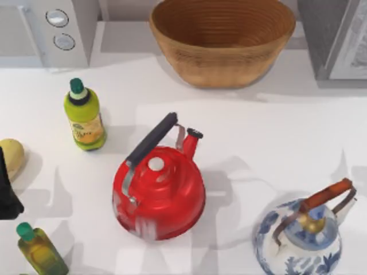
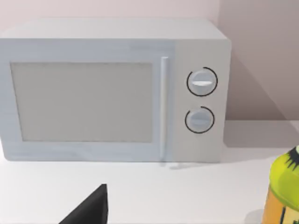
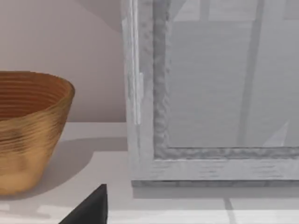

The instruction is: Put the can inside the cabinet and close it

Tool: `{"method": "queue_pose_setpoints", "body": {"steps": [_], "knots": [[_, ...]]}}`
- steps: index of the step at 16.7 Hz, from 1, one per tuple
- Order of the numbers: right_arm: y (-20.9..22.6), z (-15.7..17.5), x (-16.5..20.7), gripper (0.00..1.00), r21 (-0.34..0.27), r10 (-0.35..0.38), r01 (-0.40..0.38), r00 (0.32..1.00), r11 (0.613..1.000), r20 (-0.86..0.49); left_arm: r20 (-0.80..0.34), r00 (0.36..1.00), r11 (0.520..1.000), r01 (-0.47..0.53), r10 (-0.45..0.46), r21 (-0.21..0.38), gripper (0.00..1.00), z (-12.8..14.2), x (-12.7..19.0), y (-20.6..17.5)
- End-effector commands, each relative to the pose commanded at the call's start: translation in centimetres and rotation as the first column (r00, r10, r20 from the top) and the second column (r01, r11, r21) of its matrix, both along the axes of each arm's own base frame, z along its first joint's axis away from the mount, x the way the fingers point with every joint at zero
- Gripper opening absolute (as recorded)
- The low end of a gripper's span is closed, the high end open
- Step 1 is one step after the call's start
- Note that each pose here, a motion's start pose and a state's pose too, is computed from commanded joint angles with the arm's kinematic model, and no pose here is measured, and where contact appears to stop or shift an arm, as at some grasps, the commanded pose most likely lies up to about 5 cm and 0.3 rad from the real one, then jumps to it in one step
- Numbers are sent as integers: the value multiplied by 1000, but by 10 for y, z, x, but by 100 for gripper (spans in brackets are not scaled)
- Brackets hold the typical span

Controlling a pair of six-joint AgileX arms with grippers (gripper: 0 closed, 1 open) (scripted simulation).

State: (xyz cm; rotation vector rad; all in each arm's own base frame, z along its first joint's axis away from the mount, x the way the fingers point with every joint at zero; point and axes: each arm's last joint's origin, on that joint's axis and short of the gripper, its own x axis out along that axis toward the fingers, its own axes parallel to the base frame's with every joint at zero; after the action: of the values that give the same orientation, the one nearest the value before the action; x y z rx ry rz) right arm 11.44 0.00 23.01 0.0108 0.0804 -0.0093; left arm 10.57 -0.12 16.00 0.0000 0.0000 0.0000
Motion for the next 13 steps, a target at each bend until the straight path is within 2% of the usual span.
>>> {"method": "queue_pose_setpoints", "body": {"steps": [3, 5, 13], "knots": [[-1, -44, -8, 100, -5, 6, -5, 999, 1000, 49, 0, 1000, 1000, 0, 0, 0, 100, 0, 0, 0], [-1, -62, -9, 100, -9, 8, -8, 997, 1000, 70, 0, 1000, 1000, 0, 0, 0, 100, 0, 0, 0], [-1, -70, -8, 100, -10, 11, -11, 997, 1000, 76, 0, 1000, 1000, 0, 0, 0, 100, 0, 0, 0]]}}
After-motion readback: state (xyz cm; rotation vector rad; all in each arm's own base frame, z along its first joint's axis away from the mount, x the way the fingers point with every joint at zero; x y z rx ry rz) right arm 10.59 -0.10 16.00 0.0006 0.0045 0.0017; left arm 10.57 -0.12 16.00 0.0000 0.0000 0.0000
